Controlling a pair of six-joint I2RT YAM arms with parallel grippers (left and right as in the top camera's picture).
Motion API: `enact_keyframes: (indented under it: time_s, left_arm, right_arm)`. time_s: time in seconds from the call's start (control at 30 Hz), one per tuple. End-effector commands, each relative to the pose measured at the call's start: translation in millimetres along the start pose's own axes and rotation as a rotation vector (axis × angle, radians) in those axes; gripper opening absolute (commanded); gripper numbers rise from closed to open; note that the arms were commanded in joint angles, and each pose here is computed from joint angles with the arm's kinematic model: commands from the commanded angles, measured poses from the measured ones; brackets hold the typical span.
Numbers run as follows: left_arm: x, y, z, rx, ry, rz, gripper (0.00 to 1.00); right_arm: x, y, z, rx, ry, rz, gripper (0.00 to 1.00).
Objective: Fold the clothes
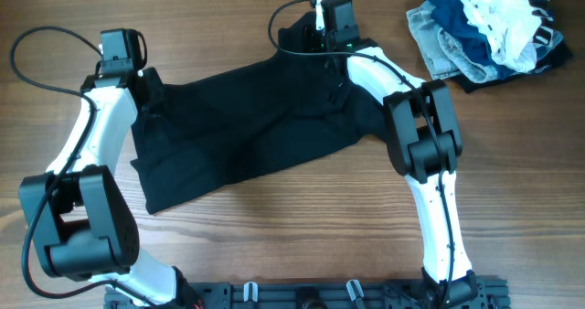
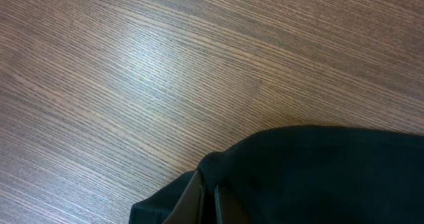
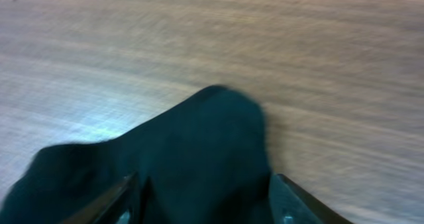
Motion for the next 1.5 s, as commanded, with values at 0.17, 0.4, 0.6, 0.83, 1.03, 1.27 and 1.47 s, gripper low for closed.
enact_keyframes:
  time_s: [0.17, 0.4, 0.6, 0.83, 1.03, 1.27, 1.47]
  left_arm:
    - [8, 7, -4, 0.020, -0.024, -0.023, 0.04]
    - [8, 7, -4, 0.074, -0.025, -0.023, 0.04]
    - [14, 9, -4, 0.076, -0.032, -0.036, 0.04]
    - [67, 9, 13, 0.081, -0.031, -0.050, 0.04]
    - [94, -36, 27, 0.057, -0.042, 0.207, 0.04]
    - [87, -74, 44, 0.058, 0.055, 0.377, 0.04]
    - [65, -102, 54, 0.050, 0.086, 0.428, 0.36]
  right_arm:
    - [-10, -4, -20, 0.065, -0.143, -0.035, 0.66]
    - [-14, -14, -9, 0.069, -0.044, 0.013, 0.05]
    - [53, 66, -36, 0.078, -0.015, -0.017, 0.04]
    - [146, 79, -42, 0.063, 0.152, 0.136, 0.04]
    - [200, 30, -43, -0.028, 0.224, 0.486, 0.04]
    - [238, -28, -92, -0.197, 0.222, 0.785, 0.04]
    - [236, -59, -81, -0.189, 0.270, 0.897, 0.45]
Point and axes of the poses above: each gripper's point midway between its finger pads, its own x axis back along the fingers, its own z axis along the line the jaws close on, y = z × x, the point moved 7 cm from there along x, back along the fingers, and after that the axes turned 12 degrees about x, right-handed, at the moved point
